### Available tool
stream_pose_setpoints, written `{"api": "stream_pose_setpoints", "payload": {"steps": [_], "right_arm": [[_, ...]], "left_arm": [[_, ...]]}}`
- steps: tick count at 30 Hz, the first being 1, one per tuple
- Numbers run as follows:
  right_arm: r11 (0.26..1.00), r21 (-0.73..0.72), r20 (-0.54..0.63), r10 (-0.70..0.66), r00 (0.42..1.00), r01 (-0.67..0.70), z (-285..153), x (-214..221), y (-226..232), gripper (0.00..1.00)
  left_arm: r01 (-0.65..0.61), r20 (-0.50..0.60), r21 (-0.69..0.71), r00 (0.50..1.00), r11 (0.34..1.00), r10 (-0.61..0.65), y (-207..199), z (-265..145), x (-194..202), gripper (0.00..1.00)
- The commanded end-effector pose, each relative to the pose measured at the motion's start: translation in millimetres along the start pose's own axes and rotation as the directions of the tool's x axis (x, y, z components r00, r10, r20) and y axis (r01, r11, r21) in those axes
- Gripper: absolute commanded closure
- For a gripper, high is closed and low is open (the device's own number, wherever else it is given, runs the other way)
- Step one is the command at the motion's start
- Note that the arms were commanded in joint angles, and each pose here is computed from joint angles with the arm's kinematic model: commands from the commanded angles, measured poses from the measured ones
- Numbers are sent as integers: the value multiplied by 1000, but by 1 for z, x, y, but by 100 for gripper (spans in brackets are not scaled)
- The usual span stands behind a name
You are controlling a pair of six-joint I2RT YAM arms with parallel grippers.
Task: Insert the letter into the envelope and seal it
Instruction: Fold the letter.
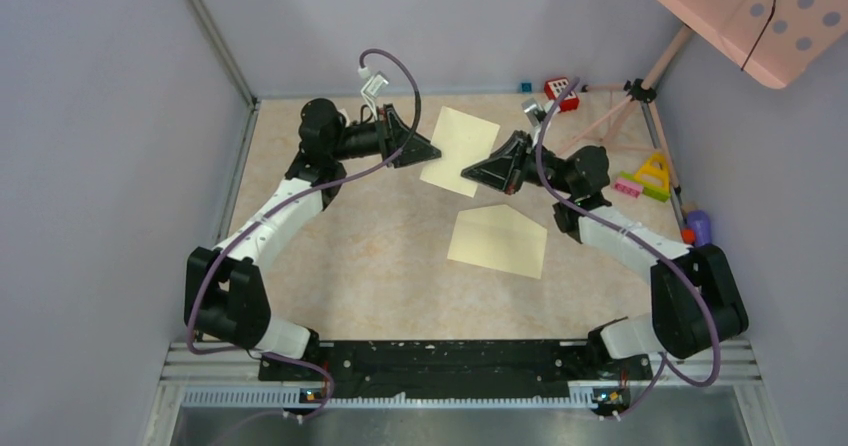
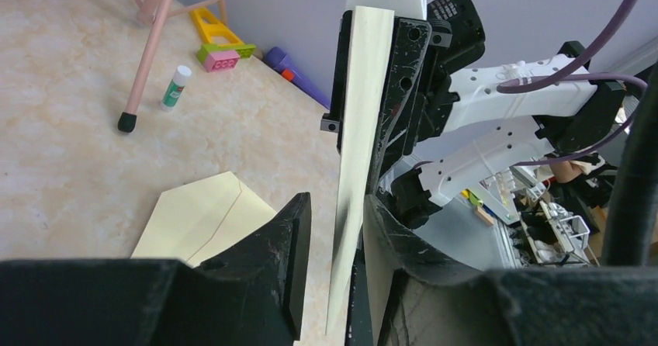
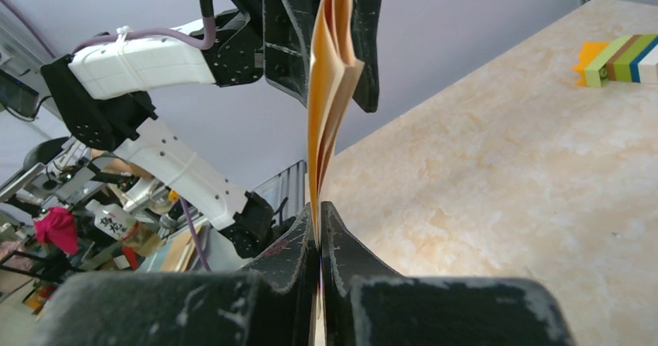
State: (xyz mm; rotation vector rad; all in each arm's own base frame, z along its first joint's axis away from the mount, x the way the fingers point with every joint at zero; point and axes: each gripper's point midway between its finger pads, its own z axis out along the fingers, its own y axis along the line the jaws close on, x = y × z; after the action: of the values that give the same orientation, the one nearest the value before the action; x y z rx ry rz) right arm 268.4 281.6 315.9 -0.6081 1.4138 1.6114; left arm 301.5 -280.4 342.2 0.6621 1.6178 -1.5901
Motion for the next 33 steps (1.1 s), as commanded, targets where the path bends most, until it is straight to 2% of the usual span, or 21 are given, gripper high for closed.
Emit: {"api": "stream_pose_setpoints", "payload": {"steps": [1, 5, 6, 7, 9, 11, 12, 14, 16, 18, 20, 22, 23, 28, 33], "right_arm": [[991, -20, 19, -130, 991, 130, 4, -21, 19, 100], [991, -19, 14, -131, 991, 131, 4, -21, 20, 100], [991, -20, 13, -129, 992, 129, 4, -22, 20, 96], [992, -23, 12, -127, 992, 127, 5, -22, 21, 88], [992, -32, 10, -118, 993, 119, 5, -23, 22, 64], [992, -39, 13, -118, 993, 118, 6, -25, 25, 48], [992, -38, 15, -116, 993, 117, 6, -26, 26, 44], [993, -29, 22, -115, 993, 116, 5, -29, 26, 42], [993, -21, 29, -117, 993, 118, 4, -31, 26, 44], [993, -16, 33, -117, 993, 117, 3, -32, 26, 52], [993, -9, 36, -115, 993, 116, 3, -32, 24, 70], [994, 1, 39, -111, 993, 111, 2, -32, 22, 92], [994, 6, 39, -110, 993, 110, 2, -33, 21, 100], [994, 25, 50, -106, 993, 105, -4, -38, 19, 100], [994, 25, 64, -105, 992, 103, -14, -46, 23, 100]], "left_arm": [[-82, 18, 0, 996, 997, 82, -11, -1, -11, 69], [-87, 12, 8, 996, 996, 86, -13, -1, -10, 94], [-89, 10, 10, 996, 996, 88, -13, 0, -9, 99], [-87, 7, 14, 996, 996, 87, -14, 0, -8, 100], [-88, 6, 14, 996, 996, 87, -14, 1, -7, 100], [-84, 9, 8, 996, 996, 84, -13, 1, -7, 100], [-80, 11, 0, 997, 997, 80, -11, 1, -7, 100], [-73, 13, -17, 997, 997, 73, -7, 1, -5, 97], [-66, 14, -34, 998, 997, 67, -2, 1, -4, 96], [-58, 15, -44, 998, 997, 59, 1, 1, -3, 96], [-50, 12, -43, 999, 998, 50, 2, 2, -2, 93], [-49, 9, -33, 999, 998, 49, 1, 2, -1, 76], [-50, 6, -27, 999, 998, 50, 0, 2, -1, 71], [-90, -18, 27, 996, 996, 90, -15, -1, 1, 47], [-137, -61, 115, 988, 984, 144, -33, -5, 6, 48]]}}
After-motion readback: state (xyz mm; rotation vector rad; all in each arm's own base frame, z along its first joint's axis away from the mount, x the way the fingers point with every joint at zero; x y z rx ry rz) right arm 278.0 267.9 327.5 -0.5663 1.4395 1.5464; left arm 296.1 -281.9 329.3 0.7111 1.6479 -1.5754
